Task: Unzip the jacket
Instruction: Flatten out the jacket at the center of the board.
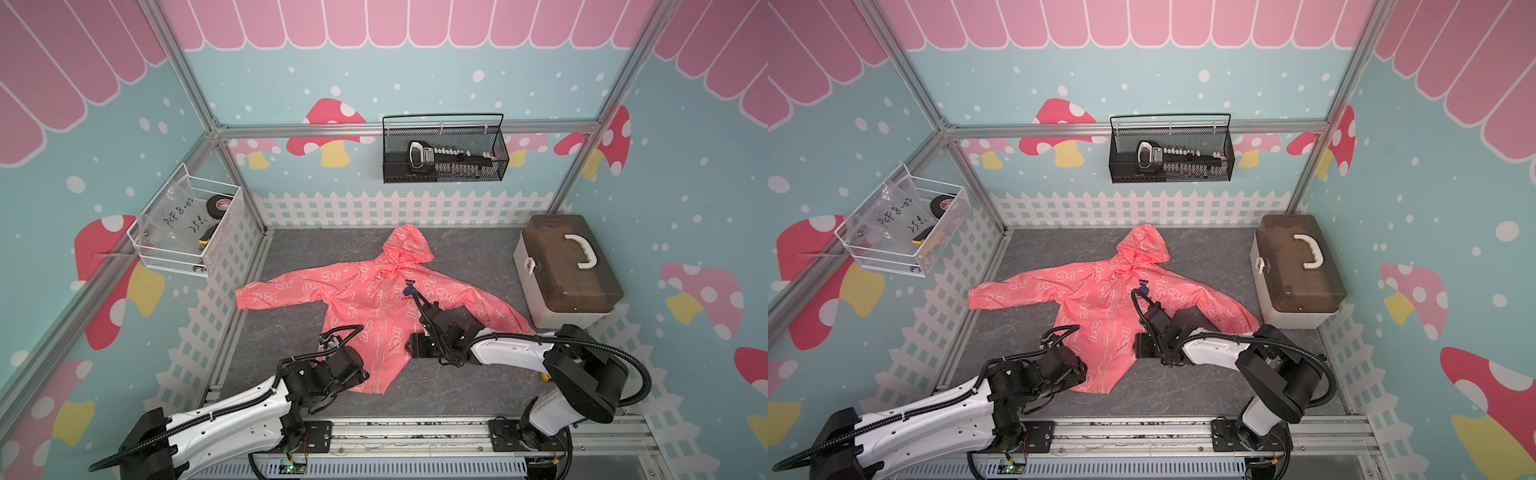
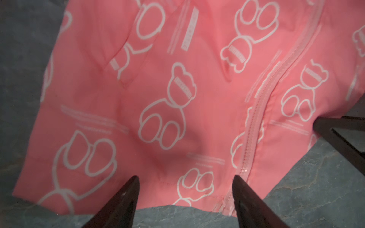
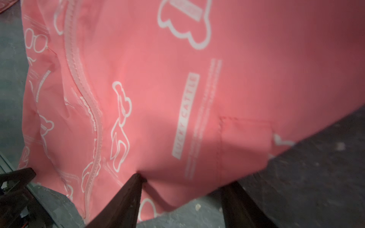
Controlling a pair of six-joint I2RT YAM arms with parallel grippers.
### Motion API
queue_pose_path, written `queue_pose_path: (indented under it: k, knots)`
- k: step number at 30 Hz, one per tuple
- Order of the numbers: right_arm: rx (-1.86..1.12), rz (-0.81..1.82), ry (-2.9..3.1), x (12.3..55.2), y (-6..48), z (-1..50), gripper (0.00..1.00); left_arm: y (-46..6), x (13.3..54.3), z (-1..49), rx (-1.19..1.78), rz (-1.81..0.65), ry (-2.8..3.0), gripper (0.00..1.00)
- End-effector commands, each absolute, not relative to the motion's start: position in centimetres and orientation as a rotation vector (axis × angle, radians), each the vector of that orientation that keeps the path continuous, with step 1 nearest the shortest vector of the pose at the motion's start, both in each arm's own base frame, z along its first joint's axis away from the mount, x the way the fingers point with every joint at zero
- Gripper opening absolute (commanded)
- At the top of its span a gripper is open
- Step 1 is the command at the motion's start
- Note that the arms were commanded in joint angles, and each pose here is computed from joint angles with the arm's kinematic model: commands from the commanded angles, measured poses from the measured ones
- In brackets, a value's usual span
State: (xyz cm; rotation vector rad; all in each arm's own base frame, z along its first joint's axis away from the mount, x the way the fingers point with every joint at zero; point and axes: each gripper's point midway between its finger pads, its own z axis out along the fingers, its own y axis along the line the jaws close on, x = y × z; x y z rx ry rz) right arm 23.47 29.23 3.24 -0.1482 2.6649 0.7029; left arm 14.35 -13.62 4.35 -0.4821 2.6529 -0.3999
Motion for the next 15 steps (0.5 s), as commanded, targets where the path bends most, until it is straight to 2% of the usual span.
queue_pose_path:
  k: [1,3,6,11,13,15]
  knots:
    - [-0.045,0.676,2.682,23.5,29.3,1.5,0.57,-12.8,13.3,3.0,-0.668,-0.424,2.623,0.74]
    - [-0.079,0.646,2.682,23.5,29.8,1.3,0.56,-12.5,12.6,2.1,-0.714,-0.442,2.613,0.74]
    - [-0.092,0.646,2.681,23.4,30.4,0.9,0.48,-12.6,12.2,1.2,-0.760,-0.489,2.590,0.73]
    - [-0.103,0.654,2.654,24.0,31.1,1.4,0.22,-12.4,13.1,1.3,-0.788,-0.500,2.525,0.69]
    - [-0.107,0.633,2.637,24.3,30.8,1.9,0.14,-12.0,13.4,1.3,-0.782,-0.475,2.502,0.61]
    - [-0.118,0.596,2.620,24.4,30.2,2.5,0.08,-11.6,14.0,1.8,-0.766,-0.458,2.462,0.39]
